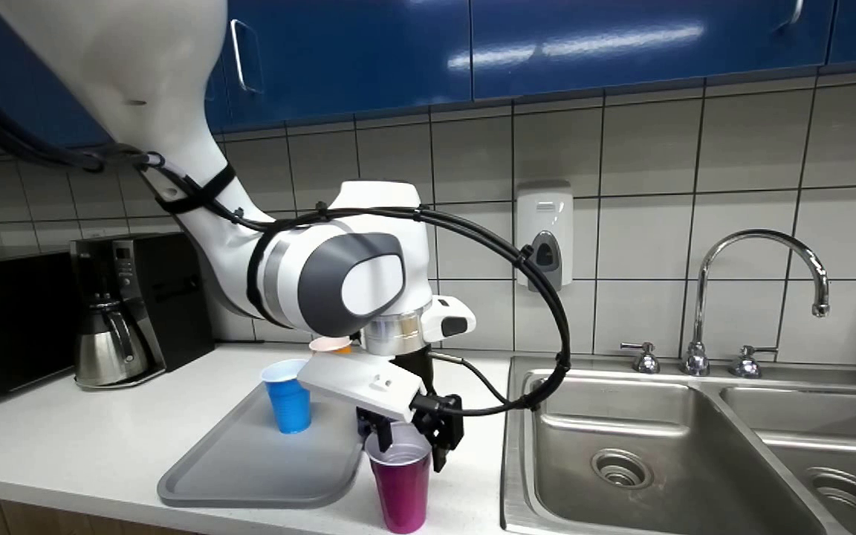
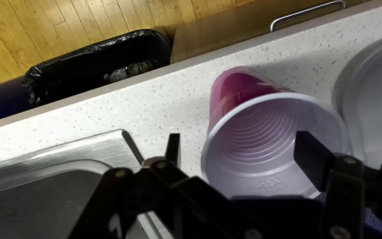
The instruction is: Remove the purple, blue and orange cups from the grey tray and put them on the countertop
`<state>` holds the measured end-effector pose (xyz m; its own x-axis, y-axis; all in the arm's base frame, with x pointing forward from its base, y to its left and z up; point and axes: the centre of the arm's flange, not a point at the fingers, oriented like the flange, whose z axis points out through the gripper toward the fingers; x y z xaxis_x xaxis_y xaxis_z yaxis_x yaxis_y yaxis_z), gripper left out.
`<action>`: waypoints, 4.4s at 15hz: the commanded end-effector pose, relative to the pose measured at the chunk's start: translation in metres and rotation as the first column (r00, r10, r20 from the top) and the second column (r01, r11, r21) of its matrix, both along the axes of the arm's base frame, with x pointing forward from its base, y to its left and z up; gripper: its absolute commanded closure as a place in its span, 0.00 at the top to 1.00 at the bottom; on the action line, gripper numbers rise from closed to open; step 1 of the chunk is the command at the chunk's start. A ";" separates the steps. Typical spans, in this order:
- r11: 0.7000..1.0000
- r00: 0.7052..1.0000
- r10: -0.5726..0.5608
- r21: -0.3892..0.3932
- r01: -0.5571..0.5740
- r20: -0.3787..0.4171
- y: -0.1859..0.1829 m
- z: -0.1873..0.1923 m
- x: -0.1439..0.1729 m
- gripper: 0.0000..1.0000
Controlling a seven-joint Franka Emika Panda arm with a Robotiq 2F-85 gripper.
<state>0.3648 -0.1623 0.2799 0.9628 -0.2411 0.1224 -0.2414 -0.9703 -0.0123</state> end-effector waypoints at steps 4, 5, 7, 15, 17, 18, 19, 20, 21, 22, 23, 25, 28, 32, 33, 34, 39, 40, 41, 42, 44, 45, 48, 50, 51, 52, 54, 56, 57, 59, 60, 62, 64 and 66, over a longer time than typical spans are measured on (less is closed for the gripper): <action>1.000 0.999 0.005 -0.006 -0.005 0.044 -0.001 0.024 -0.004 1.00; 1.000 0.999 0.007 -0.008 -0.006 0.052 -0.001 0.028 -0.004 1.00; 1.000 0.997 0.011 -0.013 -0.010 0.075 0.001 0.039 -0.004 1.00; 0.995 0.982 0.086 -0.062 -0.077 0.166 0.030 0.082 0.008 1.00; 0.992 0.976 0.112 -0.076 -0.099 0.188 0.045 0.089 0.013 1.00; 0.990 0.972 0.124 -0.085 -0.109 0.199 0.055 0.091 0.015 1.00; 0.989 0.969 0.136 -0.090 -0.119 0.207 0.063 0.093 0.017 1.00; 0.986 0.966 0.149 -0.100 -0.130 0.212 0.072 0.095 0.020 1.00; 0.985 0.963 0.158 -0.106 -0.138 0.216 0.080 0.096 0.022 1.00; 0.983 0.961 0.166 -0.114 -0.143 0.220 0.090 0.097 0.025 1.00; 0.982 0.960 0.169 -0.122 -0.145 0.222 0.097 0.097 0.027 1.00; 0.979 0.958 0.177 -0.145 -0.146 0.224 0.112 0.095 0.032 1.00; 0.974 0.953 0.197 -0.160 -0.163 0.228 0.128 0.093 0.039 1.00; 0.969 0.943 0.226 -0.155 -0.192 0.245 0.136 0.088 0.053 1.00; 0.969 0.941 0.229 -0.149 -0.197 0.248 0.135 0.086 0.057 1.00; 0.969 0.940 0.231 -0.145 -0.199 0.252 0.135 0.083 0.060 1.00; 0.966 0.929 0.252 -0.118 -0.228 0.270 0.141 0.072 0.082 1.00; 0.965 0.928 0.259 -0.108 -0.238 0.267 0.144 0.070 0.087 1.00; 0.966 0.928 0.259 -0.099 -0.240 0.268 0.146 0.069 0.092 1.00; 0.965 0.927 0.260 -0.091 -0.244 0.270 0.150 0.067 0.097 1.00; 0.965 0.927 0.262 -0.072 -0.252 0.269 0.158 0.065 0.106 1.00; 0.963 0.927 0.268 -0.056 -0.263 0.263 0.161 0.063 0.110 1.00; 0.953 0.926 0.291 0.009 -0.302 0.239 0.171 0.058 0.126 1.00; 0.944 0.923 0.308 0.045 -0.326 0.229 0.178 0.053 0.136 1.00; 0.939 0.921 0.318 0.057 -0.338 0.223 0.181 0.051 0.140 1.00; 0.934 0.919 0.328 0.068 -0.349 0.217 0.183 0.049 0.145 1.00; 0.925 0.917 0.347 0.087 -0.369 0.198 0.186 0.044 0.154 1.00; 0.918 0.914 0.363 0.097 -0.384 0.183 0.188 0.040 0.162 1.00; 0.914 0.911 0.372 0.102 -0.393 0.175 0.190 0.038 0.166 1.00; 0.905 0.906 0.392 0.113 -0.411 0.156 0.194 0.035 0.173 1.00; 0.901 0.903 0.403 0.112 -0.420 0.147 0.197 0.033 0.177 1.00; 0.892 0.897 0.421 0.118 -0.436 0.132 0.203 0.027 0.183 1.00; 0.886 0.892 0.436 0.117 -0.449 0.122 0.208 0.022 0.188 1.00; 0.882 0.888 0.445 0.117 -0.457 0.114 0.212 0.014 0.192 1.00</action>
<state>0.5396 0.0489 0.2998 0.9617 0.1579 0.2241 0.1941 -0.9695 -0.1497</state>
